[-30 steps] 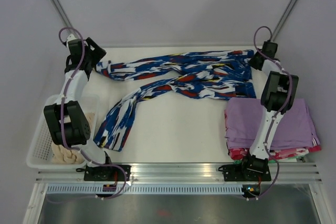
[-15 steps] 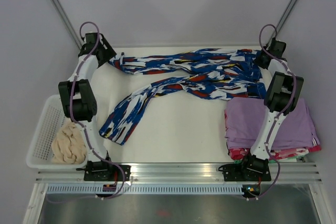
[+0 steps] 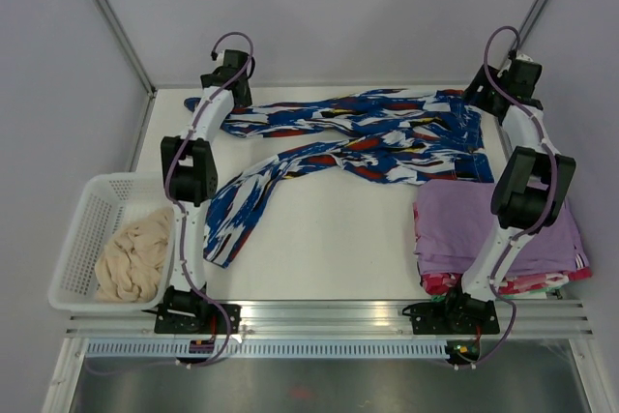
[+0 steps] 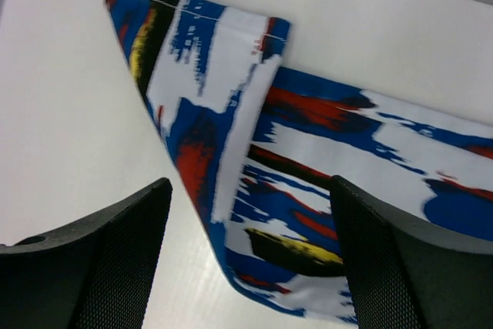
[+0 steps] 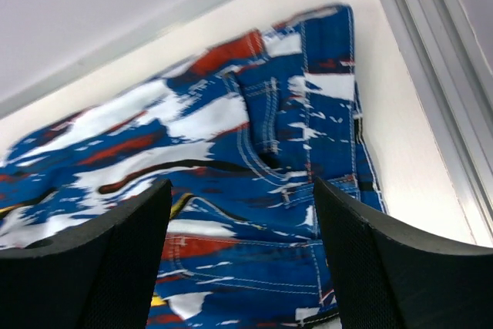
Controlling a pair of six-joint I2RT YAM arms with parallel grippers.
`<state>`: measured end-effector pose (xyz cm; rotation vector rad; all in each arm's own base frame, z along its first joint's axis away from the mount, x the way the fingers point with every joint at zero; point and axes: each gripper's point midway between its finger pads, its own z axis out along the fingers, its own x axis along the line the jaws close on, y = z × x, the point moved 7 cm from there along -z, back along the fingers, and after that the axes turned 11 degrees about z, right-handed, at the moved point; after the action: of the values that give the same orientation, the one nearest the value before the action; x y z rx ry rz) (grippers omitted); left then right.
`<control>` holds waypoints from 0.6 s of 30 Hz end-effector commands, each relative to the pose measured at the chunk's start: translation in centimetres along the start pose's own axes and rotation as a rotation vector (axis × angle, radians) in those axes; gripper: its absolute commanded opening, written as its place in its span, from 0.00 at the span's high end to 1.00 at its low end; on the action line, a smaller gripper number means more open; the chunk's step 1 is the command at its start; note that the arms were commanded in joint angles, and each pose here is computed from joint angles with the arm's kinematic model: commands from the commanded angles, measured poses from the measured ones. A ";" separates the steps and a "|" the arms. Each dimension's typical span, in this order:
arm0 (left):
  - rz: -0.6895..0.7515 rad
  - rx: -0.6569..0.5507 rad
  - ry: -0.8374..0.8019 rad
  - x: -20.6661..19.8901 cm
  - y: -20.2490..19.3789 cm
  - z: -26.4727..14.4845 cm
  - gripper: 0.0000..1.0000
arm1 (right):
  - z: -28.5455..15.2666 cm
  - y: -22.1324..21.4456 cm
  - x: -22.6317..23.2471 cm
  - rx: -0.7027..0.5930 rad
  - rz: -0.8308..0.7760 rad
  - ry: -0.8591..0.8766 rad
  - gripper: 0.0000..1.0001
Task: Fold and stack the trousers
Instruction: Flatten the trousers out
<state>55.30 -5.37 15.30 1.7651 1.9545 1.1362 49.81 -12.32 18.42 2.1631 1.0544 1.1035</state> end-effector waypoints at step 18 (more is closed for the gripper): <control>-0.234 0.080 0.191 5.6 -2.7 4.6 0.42 | -3.1 0.3 2.6 -0.023 0.011 0.134 0.19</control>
<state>55.29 -1.08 9.26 1.7752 2.1694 1.2139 48.06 -10.77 20.05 2.1483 1.0831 1.2064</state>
